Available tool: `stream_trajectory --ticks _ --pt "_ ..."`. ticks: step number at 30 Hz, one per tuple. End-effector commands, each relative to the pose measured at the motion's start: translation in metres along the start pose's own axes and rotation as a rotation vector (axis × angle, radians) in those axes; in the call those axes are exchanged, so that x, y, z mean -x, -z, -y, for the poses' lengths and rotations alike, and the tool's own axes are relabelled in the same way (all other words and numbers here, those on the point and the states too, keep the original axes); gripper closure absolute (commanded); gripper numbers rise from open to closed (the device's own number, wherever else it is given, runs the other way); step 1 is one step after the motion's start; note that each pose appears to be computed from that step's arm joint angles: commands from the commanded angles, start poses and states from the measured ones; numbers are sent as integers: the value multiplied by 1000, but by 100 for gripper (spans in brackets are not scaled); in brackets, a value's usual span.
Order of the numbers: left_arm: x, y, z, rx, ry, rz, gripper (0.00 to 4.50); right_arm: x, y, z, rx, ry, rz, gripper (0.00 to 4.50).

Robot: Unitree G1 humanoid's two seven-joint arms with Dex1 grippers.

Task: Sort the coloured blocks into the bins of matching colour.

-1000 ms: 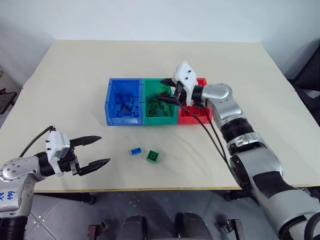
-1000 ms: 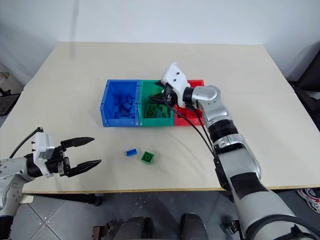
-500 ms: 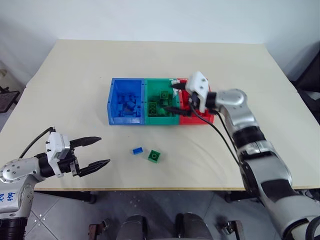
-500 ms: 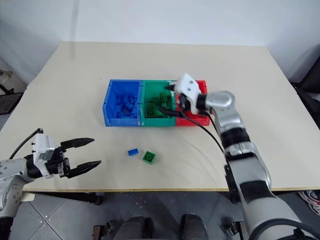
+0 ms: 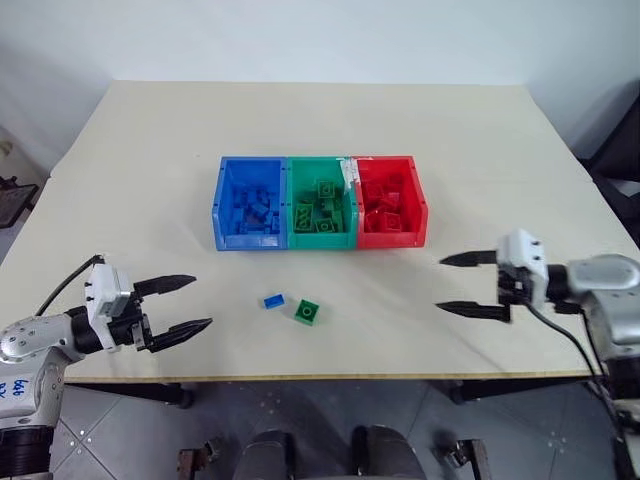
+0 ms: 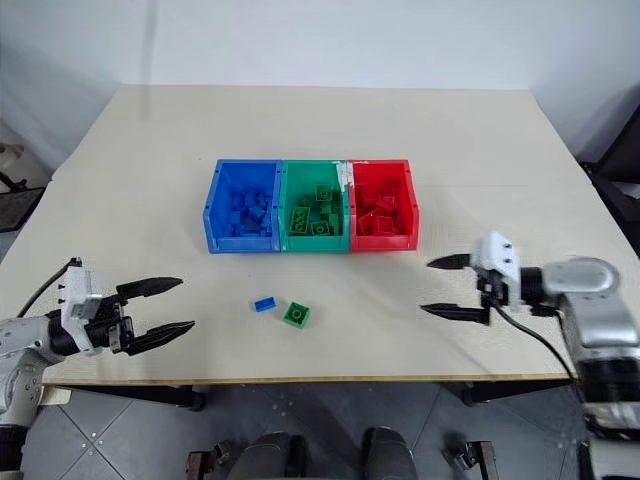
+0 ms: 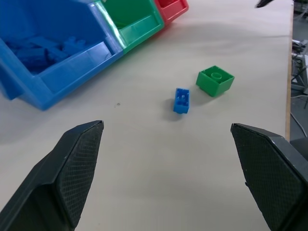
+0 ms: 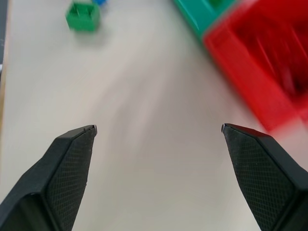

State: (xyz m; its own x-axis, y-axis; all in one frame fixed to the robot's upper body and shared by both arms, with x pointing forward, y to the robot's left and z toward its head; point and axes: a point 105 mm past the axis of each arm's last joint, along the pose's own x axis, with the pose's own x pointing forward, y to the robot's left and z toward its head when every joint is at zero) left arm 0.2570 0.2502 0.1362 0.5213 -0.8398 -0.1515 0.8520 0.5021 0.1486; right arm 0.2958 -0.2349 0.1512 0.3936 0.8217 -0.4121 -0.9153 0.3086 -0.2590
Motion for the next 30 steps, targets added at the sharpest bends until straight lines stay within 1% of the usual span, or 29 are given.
stream_trajectory --ticks 1,3,8,13,22,25,30 --pt "9 -6 -4 -31 -12 -2 0 34 -2 0 5 64 -30 15" --pt "10 -5 -4 -30 -13 -4 0 37 -2 -1 3 69 -32 15" --pt "9 -6 -5 -33 -9 0 0 29 -8 -1 15 75 -10 15" --pt "8 -9 -3 -41 -7 5 0 13 -18 -4 47 43 12 15" --pt "-6 -23 12 -89 62 13 0 -11 -30 -14 63 -13 63 15" --pt "-44 -41 34 -120 154 53 0 -14 -34 -17 65 -31 87 15" --pt "-90 -63 62 -137 200 121 0 -5 -38 -18 81 -50 106 15"
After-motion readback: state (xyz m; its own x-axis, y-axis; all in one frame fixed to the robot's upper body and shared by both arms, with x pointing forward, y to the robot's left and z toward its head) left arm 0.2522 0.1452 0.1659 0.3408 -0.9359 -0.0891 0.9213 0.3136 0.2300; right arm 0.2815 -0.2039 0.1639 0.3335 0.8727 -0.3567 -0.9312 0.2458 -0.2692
